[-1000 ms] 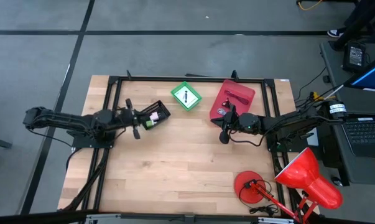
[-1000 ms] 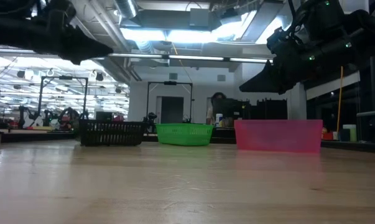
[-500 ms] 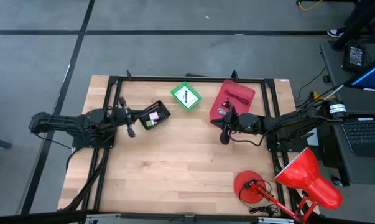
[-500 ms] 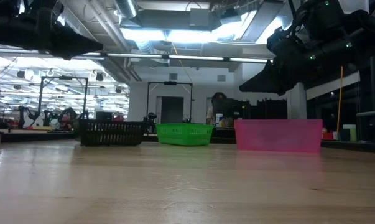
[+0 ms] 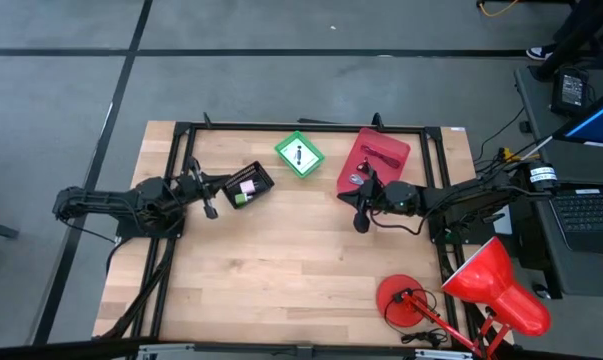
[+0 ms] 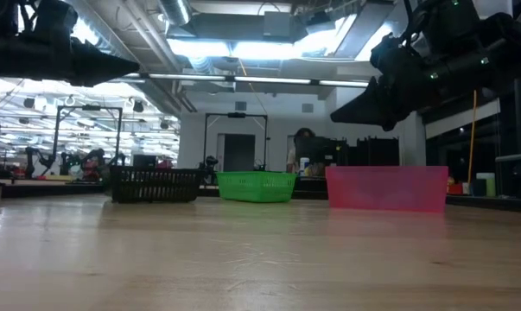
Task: Pick and place items into bin
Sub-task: Return to Home Position
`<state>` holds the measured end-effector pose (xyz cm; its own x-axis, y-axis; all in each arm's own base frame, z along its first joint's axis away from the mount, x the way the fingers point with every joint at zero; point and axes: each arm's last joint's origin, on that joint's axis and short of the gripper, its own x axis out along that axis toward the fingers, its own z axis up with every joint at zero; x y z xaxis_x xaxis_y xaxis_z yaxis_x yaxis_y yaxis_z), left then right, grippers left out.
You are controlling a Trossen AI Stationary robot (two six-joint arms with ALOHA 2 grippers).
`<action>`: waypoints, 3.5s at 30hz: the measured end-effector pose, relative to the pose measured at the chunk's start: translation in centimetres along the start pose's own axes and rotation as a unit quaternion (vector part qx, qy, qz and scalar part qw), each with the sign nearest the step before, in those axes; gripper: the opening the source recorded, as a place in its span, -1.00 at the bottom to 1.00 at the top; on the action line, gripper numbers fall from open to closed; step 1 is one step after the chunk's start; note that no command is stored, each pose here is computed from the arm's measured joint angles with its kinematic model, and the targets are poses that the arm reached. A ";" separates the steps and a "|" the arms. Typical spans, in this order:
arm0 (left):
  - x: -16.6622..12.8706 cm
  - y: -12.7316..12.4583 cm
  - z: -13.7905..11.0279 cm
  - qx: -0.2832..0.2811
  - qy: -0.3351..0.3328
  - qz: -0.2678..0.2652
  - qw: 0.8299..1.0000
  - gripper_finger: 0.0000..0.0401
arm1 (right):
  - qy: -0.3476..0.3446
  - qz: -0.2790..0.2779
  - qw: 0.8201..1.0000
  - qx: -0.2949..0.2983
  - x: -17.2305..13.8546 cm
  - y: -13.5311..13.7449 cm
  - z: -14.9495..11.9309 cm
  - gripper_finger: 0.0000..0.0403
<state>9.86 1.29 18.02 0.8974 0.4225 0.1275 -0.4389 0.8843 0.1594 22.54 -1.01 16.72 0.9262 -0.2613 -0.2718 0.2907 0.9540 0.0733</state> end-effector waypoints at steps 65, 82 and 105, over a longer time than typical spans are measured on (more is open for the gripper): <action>-0.4 -0.1 -0.9 -0.080 0.043 -0.023 0.996 -0.98 | -0.147 0.150 0.972 -0.105 -12.6 -2.5 -1.0 -1.00; -0.4 -0.1 -0.9 -0.079 0.043 -0.023 0.996 -0.98 | -0.167 0.144 0.966 -0.134 -11.8 -2.6 -2.6 -1.00; -0.4 -0.1 -0.9 -0.079 0.043 -0.024 0.996 -0.98 | -0.129 0.156 0.977 -0.061 -11.7 -2.6 -3.1 -1.00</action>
<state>9.64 1.18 17.03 0.9204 0.3892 0.0372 -0.3897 0.9209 0.0058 10.22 -0.02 16.77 0.9995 0.0309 -0.0021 -0.0309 0.9995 -0.0051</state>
